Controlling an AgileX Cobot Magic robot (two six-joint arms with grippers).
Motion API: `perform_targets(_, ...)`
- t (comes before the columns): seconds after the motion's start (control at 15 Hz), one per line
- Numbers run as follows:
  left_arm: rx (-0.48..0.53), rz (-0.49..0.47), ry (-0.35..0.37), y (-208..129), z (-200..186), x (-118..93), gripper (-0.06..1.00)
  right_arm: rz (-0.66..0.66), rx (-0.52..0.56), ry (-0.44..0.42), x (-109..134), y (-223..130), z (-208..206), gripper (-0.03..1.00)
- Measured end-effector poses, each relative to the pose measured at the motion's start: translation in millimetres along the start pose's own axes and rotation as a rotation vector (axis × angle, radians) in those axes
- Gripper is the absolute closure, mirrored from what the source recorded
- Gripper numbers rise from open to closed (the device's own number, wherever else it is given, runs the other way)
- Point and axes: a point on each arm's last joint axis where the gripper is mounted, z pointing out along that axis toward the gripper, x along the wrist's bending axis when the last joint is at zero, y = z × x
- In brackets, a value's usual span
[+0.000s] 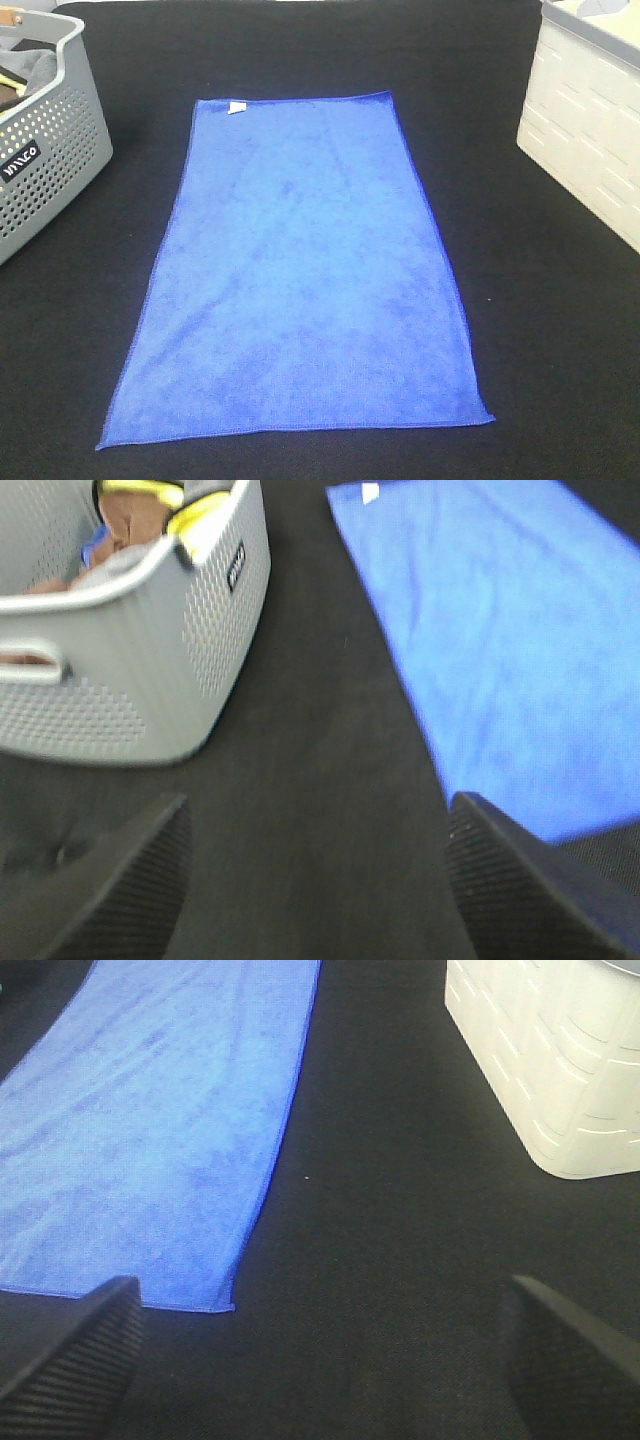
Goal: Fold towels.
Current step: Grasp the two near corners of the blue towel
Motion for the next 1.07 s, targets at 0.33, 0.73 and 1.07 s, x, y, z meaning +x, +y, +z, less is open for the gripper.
perform_targets(0.33, -0.089, -0.227, -0.099, 47.2, 43.9, 0.9, 0.26, 0.05, -0.047, -0.03, -7.5, 34.0, 21.6, 0.12)
perform_targets(0.73, 0.445, -0.436, -0.217, 33.5, 159.6, -1.8, 0.26, 0.273, 0.353, 0.05, -13.7, 49.0, 114.7, 0.2)
perform_targets(1.07, 0.771, -0.475, -0.296, -11.8, 227.5, -7.5, 0.26, 0.297, 0.668, 0.147, -15.5, 26.4, 187.5, 0.2)
